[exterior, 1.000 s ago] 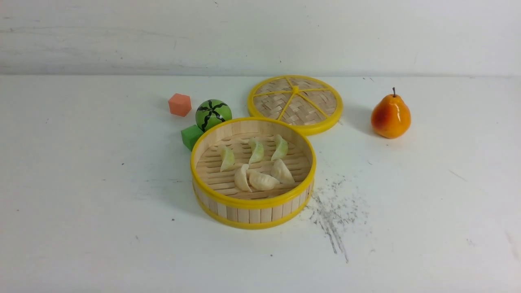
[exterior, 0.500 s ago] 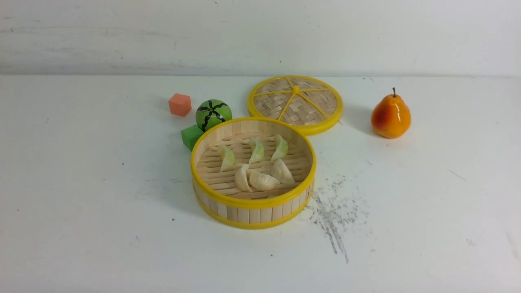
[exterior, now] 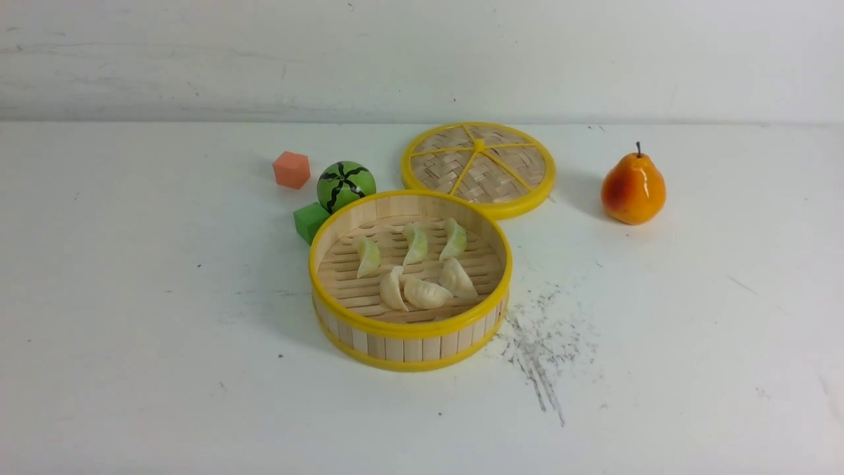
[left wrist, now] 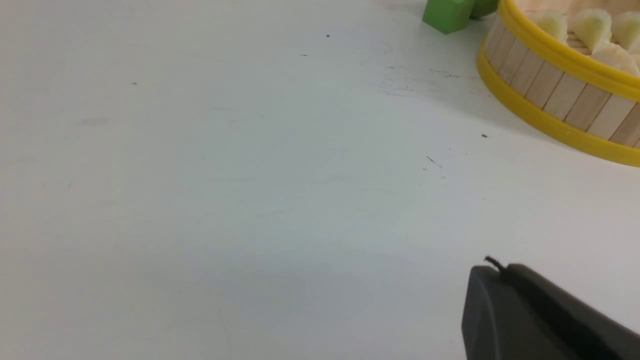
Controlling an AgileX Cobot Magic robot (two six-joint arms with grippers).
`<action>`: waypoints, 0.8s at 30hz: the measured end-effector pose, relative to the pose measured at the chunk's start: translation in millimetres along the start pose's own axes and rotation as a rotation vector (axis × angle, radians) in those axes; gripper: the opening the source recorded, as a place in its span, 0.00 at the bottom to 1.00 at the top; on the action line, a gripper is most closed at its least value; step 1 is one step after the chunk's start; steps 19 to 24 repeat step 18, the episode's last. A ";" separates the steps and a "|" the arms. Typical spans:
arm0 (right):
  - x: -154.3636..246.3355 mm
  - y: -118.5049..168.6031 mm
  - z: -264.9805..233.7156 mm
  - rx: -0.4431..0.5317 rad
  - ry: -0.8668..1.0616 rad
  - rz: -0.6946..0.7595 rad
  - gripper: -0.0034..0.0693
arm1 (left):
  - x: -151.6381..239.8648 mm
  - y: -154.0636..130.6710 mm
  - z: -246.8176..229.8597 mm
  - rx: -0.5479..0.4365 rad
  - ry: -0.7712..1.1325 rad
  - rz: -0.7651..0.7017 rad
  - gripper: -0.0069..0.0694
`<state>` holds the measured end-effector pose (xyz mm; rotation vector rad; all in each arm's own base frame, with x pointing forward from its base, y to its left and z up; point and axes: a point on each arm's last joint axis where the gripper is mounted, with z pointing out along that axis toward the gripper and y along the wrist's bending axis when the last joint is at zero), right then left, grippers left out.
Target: Put the dumplings into the steamer on the white table.
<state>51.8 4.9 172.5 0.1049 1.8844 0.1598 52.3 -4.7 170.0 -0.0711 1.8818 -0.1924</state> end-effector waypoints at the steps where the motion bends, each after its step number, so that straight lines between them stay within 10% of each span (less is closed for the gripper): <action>1: 0.0 0.0 0.0 0.000 0.000 0.000 0.24 | 0.0 0.0 0.0 0.000 0.000 0.000 0.08; 24: 0.0 0.0 0.0 0.000 0.000 0.000 0.27 | 0.2 0.0 0.0 0.000 0.002 0.000 0.09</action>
